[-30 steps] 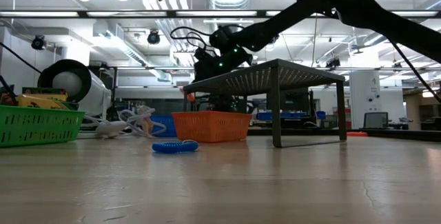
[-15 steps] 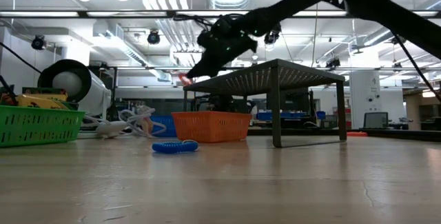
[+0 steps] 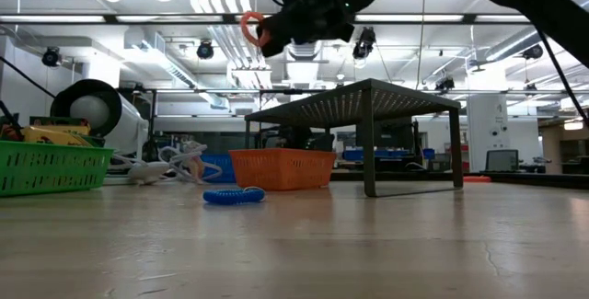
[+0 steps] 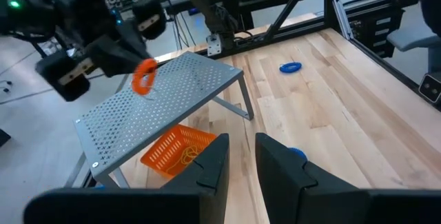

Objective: Pick & Place Office Desk Supplies
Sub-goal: Put the orange spring rubber band into the blue bin

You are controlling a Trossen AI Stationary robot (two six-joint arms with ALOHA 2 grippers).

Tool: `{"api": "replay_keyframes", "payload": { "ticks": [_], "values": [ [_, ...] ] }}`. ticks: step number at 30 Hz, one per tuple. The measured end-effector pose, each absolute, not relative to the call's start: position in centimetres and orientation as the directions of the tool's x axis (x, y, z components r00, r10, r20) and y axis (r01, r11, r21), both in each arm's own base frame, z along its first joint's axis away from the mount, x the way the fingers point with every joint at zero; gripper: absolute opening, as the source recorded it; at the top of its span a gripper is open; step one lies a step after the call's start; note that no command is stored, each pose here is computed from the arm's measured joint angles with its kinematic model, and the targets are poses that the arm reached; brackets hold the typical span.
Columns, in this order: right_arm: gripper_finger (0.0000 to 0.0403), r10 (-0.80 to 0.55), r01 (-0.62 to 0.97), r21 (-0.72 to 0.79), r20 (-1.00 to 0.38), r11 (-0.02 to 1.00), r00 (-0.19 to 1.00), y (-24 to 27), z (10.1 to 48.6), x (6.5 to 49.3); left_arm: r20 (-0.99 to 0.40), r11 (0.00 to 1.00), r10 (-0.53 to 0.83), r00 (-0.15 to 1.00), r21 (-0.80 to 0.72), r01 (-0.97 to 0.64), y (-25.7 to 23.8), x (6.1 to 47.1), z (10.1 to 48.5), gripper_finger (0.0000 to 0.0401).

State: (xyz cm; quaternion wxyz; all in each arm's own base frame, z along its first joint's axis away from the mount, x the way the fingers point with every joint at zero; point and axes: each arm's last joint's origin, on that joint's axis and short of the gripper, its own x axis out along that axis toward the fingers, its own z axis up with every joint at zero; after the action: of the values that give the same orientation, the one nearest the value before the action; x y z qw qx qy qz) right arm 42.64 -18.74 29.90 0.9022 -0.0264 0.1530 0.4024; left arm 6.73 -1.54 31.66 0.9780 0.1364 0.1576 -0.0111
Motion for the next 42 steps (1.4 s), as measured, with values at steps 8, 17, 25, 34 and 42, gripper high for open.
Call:
{"api": "replay_keyframes", "payload": {
  "ticks": [8,17,25,34,42],
  "values": [
    [0.0013,0.772,-0.806,0.036,-0.319,0.59,0.55,-15.3,29.5,43.4,-0.315,0.962,0.022,0.949,0.265,0.066,-1.5,6.7,31.6,0.0074],
    [0.0013,0.774,-0.799,0.084,-0.325,0.595,0.543,-15.2,29.3,43.3,-0.258,0.989,0.007,0.966,0.147,0.032,-1.6,6.9,32.2,0.0074],
    [0.0013,0.774,-0.8,0.079,-0.325,0.595,0.544,-15.3,29.3,43.3,0.072,0.924,-0.01,0.997,-0.38,0.036,-2.1,8.0,35.3,0.0074],
    [0.0013,0.774,-0.799,0.085,-0.328,0.595,0.542,-15.3,29.3,43.2,0.053,0.916,-0.01,0.999,-0.4,0.03,-2.1,8.0,35.1,0.0074],
    [0.0013,0.774,-0.799,0.085,-0.328,0.595,0.542,-15.3,29.3,43.2,0.049,0.948,-0.002,0.999,-0.319,0.017,-2.1,8.2,35.1,0.0074]
  ]
}}
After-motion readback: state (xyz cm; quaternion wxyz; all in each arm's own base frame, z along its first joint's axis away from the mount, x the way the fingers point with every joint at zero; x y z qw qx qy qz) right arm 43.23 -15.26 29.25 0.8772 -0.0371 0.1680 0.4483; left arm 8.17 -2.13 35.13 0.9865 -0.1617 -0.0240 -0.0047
